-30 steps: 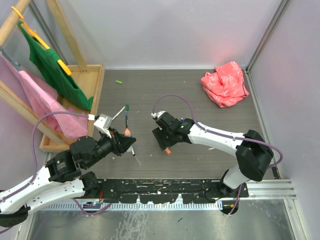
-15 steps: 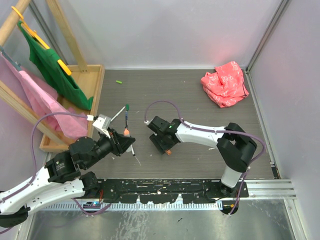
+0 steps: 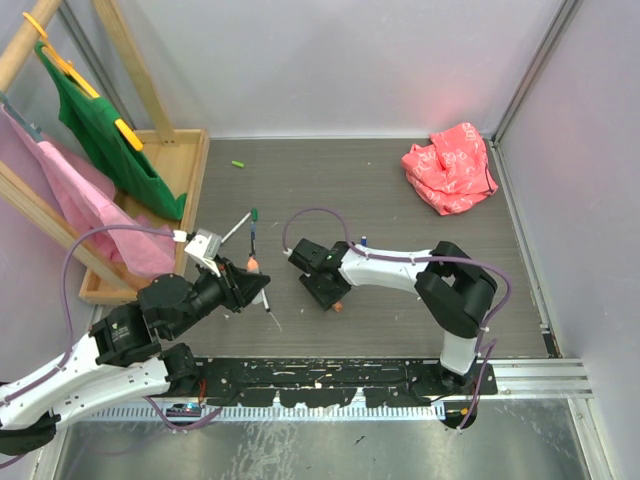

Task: Insert the pens into the pen caps
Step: Insert the pen cap onto the pen.

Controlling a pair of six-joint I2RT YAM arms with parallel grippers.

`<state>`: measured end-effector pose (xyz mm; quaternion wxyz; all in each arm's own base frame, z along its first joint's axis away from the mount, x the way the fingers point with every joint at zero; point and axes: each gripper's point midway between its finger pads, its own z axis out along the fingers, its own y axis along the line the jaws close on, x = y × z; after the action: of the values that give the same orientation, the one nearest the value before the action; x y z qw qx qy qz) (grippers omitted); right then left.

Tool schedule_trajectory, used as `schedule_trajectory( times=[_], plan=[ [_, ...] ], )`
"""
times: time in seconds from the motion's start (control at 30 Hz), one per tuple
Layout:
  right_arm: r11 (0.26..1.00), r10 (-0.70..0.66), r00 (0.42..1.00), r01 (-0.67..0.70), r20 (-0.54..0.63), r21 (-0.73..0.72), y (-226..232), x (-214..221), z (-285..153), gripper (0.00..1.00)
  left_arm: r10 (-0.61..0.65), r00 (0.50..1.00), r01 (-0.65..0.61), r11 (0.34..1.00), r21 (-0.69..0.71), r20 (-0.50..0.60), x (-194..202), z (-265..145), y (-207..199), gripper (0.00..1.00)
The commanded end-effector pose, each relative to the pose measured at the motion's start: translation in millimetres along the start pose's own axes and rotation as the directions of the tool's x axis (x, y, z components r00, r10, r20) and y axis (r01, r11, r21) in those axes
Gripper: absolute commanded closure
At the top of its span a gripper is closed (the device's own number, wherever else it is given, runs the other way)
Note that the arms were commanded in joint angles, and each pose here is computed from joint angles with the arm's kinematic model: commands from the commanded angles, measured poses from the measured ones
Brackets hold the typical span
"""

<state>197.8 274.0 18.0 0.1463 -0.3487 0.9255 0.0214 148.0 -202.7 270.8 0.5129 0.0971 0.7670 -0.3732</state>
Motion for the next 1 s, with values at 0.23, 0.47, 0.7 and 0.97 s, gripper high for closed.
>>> schedule_trajectory(
  times=[0.23, 0.47, 0.7, 0.97],
  plan=[
    [0.998, -0.017, 1.0, 0.017, 0.012, 0.062, -5.9, -9.4, -0.3, 0.72, -0.019, 0.999, 0.019, 1.0, -0.003, 0.049, -10.7, -2.7, 0.7, 1.0],
    [0.998, 0.011, 0.997, -0.015, 0.073, 0.053, -6.9, -18.3, -18.5, 0.88, -0.02, 0.998, 0.02, 1.0, -0.002, 0.057, -12.7, -5.1, 1.1, 1.0],
    [0.992, 0.112, 0.941, -0.089, 0.32, -0.085, -2.8, -53.7, -88.5, 1.0, -0.01, 0.998, 0.006, 0.998, 0.063, 0.064, -16.3, -7.2, -10.8, 1.0],
    [0.947, 0.27, 0.634, -0.042, 0.725, -0.317, -8.8, -102.0, -235.5, 1.0, 0.046, 0.998, -0.054, 0.976, 0.211, 0.042, -22.0, -10.9, -42.4, 1.0]
  ],
)
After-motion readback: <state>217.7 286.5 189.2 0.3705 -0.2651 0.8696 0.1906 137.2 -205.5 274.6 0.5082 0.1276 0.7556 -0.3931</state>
